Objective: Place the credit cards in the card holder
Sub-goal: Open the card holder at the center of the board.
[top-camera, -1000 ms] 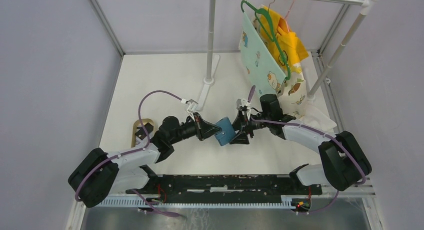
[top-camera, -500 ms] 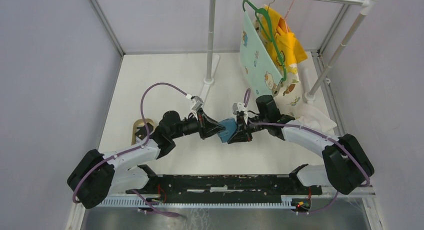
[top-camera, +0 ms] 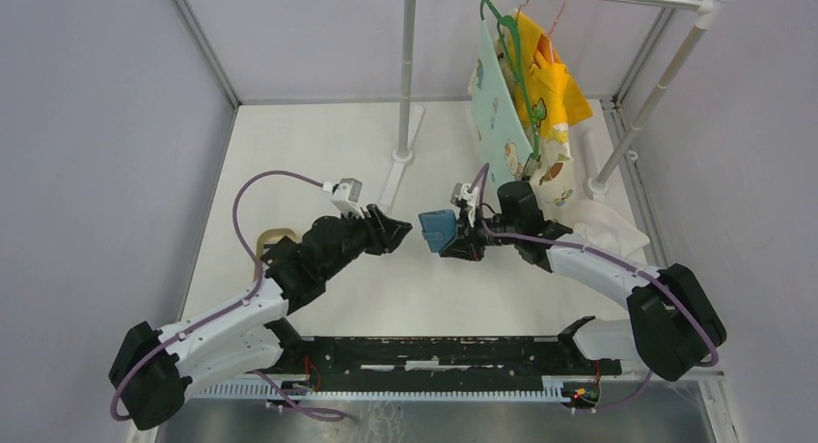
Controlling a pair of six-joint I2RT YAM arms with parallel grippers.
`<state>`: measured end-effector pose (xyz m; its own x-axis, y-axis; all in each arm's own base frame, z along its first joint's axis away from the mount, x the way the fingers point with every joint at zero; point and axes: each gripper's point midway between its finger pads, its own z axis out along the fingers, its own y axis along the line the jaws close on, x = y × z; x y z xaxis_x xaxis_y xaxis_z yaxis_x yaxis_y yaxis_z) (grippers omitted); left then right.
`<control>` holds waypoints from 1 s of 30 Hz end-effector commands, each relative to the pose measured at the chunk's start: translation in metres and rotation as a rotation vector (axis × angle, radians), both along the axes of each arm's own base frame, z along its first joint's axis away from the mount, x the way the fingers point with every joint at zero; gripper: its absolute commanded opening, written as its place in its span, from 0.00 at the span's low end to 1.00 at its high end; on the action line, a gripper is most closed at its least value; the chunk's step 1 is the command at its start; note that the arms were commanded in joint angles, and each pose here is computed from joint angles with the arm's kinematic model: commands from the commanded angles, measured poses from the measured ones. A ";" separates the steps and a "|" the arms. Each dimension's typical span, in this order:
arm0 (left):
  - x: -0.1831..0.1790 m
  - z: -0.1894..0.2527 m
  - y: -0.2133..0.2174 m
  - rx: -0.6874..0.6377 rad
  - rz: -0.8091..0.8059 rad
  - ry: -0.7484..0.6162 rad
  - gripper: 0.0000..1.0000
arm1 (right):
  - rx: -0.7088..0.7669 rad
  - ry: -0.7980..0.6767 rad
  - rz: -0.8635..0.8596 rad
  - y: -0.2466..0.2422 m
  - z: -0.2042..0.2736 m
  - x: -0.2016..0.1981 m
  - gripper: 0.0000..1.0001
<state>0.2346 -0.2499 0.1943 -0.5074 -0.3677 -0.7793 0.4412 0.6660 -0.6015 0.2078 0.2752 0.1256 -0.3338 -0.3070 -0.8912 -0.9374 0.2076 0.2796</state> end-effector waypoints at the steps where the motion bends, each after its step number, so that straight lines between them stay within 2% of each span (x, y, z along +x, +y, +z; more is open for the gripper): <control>1: 0.006 -0.003 0.007 0.042 0.196 0.155 0.55 | -0.014 0.041 -0.163 -0.001 0.000 0.025 0.00; 3: 0.002 -0.009 0.004 0.119 0.244 0.182 0.55 | -0.023 0.061 -0.195 -0.002 -0.003 0.028 0.00; 6: -0.002 -0.005 -0.003 0.229 0.316 0.144 0.56 | -0.020 0.077 -0.192 -0.001 -0.005 0.027 0.00; 10: -0.007 0.005 -0.024 0.269 0.296 0.103 0.61 | -0.025 0.095 -0.191 0.000 -0.008 0.027 0.00; 11: -0.007 0.005 -0.028 0.267 0.283 0.101 0.65 | -0.026 0.098 -0.189 0.000 -0.009 0.027 0.00; 15: -0.009 0.008 -0.043 0.231 0.219 0.084 0.94 | -0.029 0.110 -0.180 0.001 -0.012 0.026 0.00; 16: -0.010 0.009 -0.046 0.223 0.208 0.085 0.96 | -0.030 0.113 -0.177 0.001 -0.013 0.025 0.00; 17: -0.010 0.011 -0.048 0.215 0.202 0.086 0.95 | -0.031 0.115 -0.176 0.001 -0.013 0.025 0.00; 19: -0.011 0.012 -0.052 0.201 0.195 0.097 0.84 | -0.031 0.121 -0.173 0.002 -0.014 0.025 0.00; 22: -0.011 0.009 -0.057 0.192 0.193 0.119 0.76 | -0.033 0.125 -0.171 0.002 -0.015 0.025 0.00; 24: -0.009 0.003 -0.060 0.202 0.199 0.135 0.66 | -0.035 0.128 -0.169 0.002 -0.016 0.025 0.00; 30: -0.004 -0.007 -0.073 0.251 0.202 0.157 0.63 | -0.038 0.133 -0.166 0.002 -0.017 0.024 0.00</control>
